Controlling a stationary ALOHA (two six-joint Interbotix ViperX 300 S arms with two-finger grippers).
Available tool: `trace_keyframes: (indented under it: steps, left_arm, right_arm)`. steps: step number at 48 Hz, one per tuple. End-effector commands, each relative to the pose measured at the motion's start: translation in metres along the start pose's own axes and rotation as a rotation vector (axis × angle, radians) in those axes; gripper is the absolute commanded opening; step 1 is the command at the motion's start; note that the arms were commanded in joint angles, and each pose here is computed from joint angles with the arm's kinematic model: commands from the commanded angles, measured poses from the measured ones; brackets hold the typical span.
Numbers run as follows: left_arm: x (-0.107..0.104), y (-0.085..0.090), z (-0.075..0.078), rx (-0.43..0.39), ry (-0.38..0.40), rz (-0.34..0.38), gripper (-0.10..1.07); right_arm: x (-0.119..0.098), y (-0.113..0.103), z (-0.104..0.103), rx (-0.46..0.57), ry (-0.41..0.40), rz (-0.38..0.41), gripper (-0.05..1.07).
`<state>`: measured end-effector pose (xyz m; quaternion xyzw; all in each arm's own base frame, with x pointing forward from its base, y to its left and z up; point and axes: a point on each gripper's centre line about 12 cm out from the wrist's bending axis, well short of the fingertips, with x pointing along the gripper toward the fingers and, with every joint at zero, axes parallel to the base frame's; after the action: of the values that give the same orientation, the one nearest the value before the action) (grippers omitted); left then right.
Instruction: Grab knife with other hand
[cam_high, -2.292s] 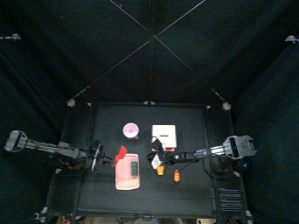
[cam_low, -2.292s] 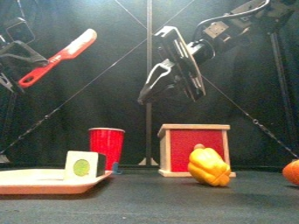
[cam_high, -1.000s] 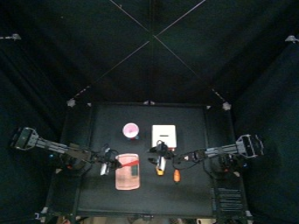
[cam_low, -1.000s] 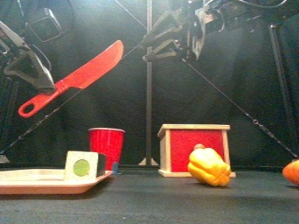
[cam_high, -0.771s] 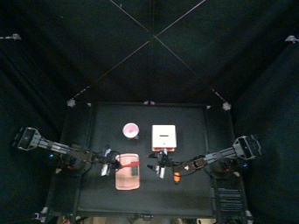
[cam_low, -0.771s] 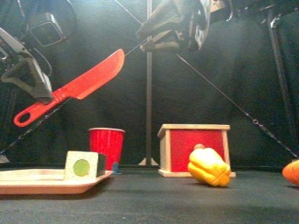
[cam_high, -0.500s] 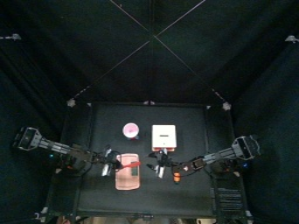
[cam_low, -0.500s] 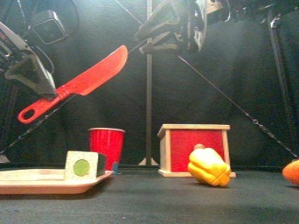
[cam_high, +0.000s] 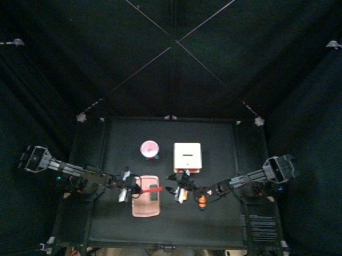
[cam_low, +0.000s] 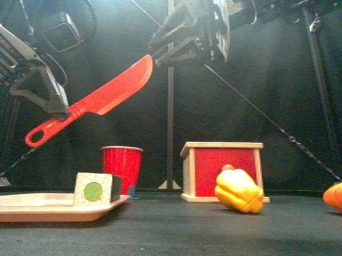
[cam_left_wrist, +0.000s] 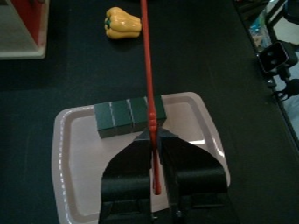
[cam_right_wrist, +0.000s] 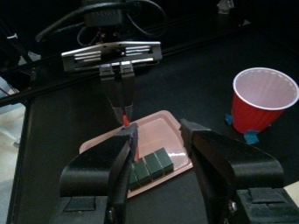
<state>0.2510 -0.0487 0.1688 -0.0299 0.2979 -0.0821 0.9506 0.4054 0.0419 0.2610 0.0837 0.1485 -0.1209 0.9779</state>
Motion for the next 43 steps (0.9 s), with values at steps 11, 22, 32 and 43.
trace_keyframes:
  steps: [11,22,32,43]
  left_arm:
    - [0.0,-0.001,0.012,0.008,-0.034,-0.006,0.39]
    - [0.001,0.0,0.011,0.003,-0.032,-0.002,0.38]
    - [0.001,0.0,0.012,0.01,-0.033,-0.001,0.38]
    - [0.001,0.0,0.011,0.009,-0.032,-0.001,0.39]
  right_arm:
    - [0.001,0.006,0.01,0.014,-0.009,0.033,0.81]
    - [0.007,0.012,0.008,0.004,0.009,0.066,0.81]
    - [0.023,0.013,0.001,0.004,0.047,0.08,0.79]
    - [0.036,0.009,-0.001,0.032,0.085,0.102,0.68]
